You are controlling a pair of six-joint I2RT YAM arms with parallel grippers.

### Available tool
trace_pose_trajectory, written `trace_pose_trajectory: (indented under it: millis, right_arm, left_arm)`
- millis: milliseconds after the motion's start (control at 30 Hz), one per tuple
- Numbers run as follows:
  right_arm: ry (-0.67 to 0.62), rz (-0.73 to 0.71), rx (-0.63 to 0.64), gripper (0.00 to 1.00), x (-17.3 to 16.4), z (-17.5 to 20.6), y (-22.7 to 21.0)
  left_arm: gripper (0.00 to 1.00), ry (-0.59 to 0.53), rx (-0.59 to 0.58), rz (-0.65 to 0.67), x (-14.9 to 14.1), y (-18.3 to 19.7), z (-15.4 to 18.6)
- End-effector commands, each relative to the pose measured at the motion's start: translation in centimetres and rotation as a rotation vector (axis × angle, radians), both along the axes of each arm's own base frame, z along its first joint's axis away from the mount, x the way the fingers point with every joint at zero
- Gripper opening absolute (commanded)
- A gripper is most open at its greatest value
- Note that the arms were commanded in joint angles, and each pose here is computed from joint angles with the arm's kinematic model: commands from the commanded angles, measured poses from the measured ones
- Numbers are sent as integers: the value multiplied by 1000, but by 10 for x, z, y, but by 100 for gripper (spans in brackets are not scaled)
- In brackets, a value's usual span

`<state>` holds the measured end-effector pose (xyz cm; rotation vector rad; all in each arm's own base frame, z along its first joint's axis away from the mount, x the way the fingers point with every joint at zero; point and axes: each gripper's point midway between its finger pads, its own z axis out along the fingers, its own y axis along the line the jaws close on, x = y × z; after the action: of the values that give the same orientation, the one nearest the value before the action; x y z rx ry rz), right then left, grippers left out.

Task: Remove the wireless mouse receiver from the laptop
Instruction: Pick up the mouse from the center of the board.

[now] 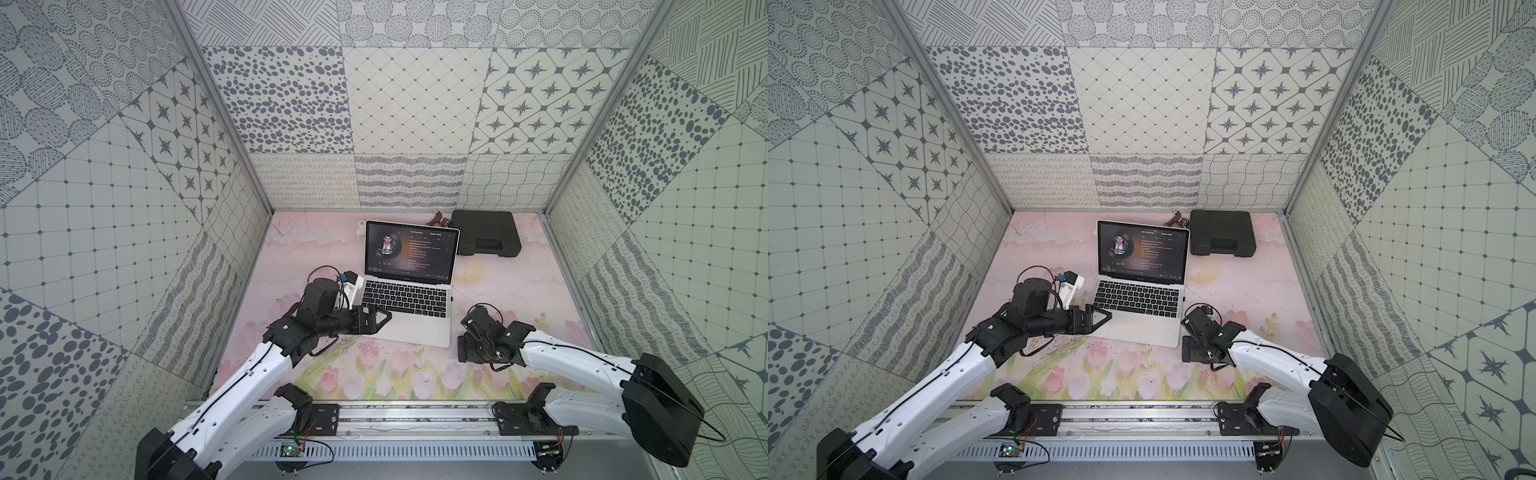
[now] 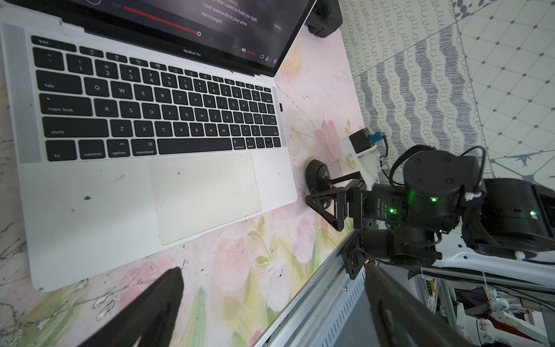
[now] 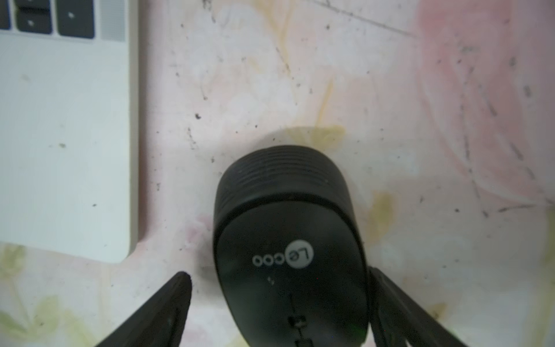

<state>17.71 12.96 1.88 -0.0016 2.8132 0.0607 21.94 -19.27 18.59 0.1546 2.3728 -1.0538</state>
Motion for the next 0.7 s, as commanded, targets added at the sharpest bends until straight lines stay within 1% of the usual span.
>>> trace_pose_trajectory:
  millis: [0, 100, 200, 233, 300, 400, 533, 667]
  right_arm:
    - [-85, -50, -98, 85, 10, 0, -12]
    - [-88, -42, -101, 76, 7, 0, -9]
    - [-93, -33, -79, 62, 5, 1, -7]
    - [-98, -32, -74, 59, 5, 2, -6]
    - [-122, -16, -58, 54, 8, 10, -4]
    - [-166, 6, -42, 51, 12, 27, -2]
    - [-267, 85, 30, 47, 25, 76, 16]
    - [-357, 309, 176, 45, 26, 129, 58]
  left_arm:
    - [99, -16, -18, -32, -4, -3, 5]
    - [99, -14, -12, -34, -5, -3, 5]
    - [99, -16, -1, -20, -3, -1, 3]
    - [99, -15, 5, -14, -2, 0, 2]
    - [99, -14, 12, -14, 0, 0, 1]
    - [100, 2, 15, -24, 3, -4, 1]
    - [99, 26, -14, -74, 7, -15, 11]
    - [100, 45, -86, -204, 6, -37, 34]
